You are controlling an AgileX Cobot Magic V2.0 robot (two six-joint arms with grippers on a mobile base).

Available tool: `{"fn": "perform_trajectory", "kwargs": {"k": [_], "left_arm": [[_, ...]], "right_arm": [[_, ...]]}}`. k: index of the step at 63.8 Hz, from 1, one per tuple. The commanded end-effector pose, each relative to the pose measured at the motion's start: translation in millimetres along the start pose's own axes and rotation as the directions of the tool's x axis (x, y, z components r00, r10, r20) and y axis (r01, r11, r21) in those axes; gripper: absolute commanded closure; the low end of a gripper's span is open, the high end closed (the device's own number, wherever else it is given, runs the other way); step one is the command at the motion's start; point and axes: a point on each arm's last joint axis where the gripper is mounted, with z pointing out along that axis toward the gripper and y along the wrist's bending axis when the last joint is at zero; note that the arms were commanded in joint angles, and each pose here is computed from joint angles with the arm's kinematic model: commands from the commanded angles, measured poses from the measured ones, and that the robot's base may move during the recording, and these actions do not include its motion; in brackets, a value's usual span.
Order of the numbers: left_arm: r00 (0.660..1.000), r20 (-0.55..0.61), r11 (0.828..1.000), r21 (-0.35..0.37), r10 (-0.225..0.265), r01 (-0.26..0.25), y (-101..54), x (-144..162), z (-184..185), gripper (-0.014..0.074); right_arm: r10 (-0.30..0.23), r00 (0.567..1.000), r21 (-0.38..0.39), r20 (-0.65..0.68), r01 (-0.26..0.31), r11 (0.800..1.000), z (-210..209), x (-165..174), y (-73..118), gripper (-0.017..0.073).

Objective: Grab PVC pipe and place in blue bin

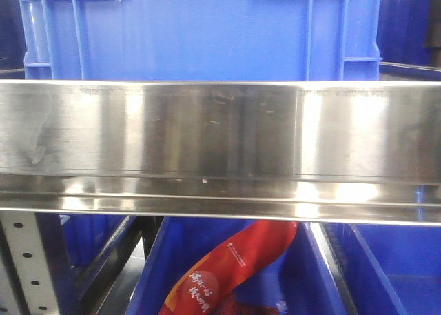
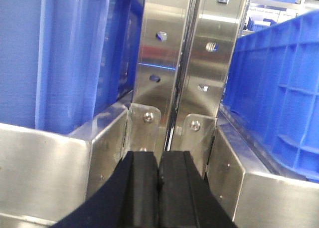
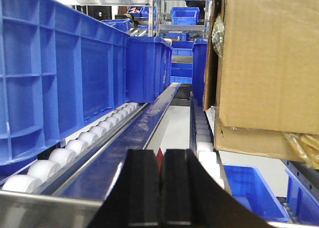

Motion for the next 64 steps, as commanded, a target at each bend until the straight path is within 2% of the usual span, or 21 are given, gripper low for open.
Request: {"fn": "perform_trajectory", "kwargs": {"k": [1,4,11,14,22,64], "left_arm": [[1.0,0.028,1.0,0.005,-0.009,0.009,-0.3,-1.6,-0.5,0.0704],[1.0,0.026,1.0,0.005,0.002,-0.002,-0.3,-1.5,-0.5,0.0704],[0.995,0.028,0.996,0.002,0.092,-0.092,-0.3,-1.6,-0.5,0.0704],[0.993,0.029,0.993,0.002,0.115,-0.115,-0.3,-1.6,-0.5,0.0704],[0.996,0.03,0.997,0.003,0.079,-0.079,-0.4,-1.8,-0.5,0.0704],[0.996,0.048,0.997,0.003,0.079,-0.08,-0.5,-3.4,-0.6,0.0704]], "right_arm": [[-0.002,1.0,0.005,0.024,0.002,1.0,-0.2,-1.8,-0.3,0.0728],[-0.002,1.0,0.005,0.024,0.002,1.0,-0.2,-1.8,-0.3,0.0728],[-0.002,1.0,0.005,0.024,0.002,1.0,-0.2,-1.8,-0.3,0.0728],[-0.002,1.0,0.005,0.024,0.002,1.0,-0.2,-1.8,-0.3,0.0728],[-0.002,1.0,0.005,0.024,0.002,1.0,-0.2,-1.8,-0.3,0.0728],[-0.002,1.0,0.005,0.024,0.002,1.0,-0.2,-1.8,-0.3,0.0728]]}}
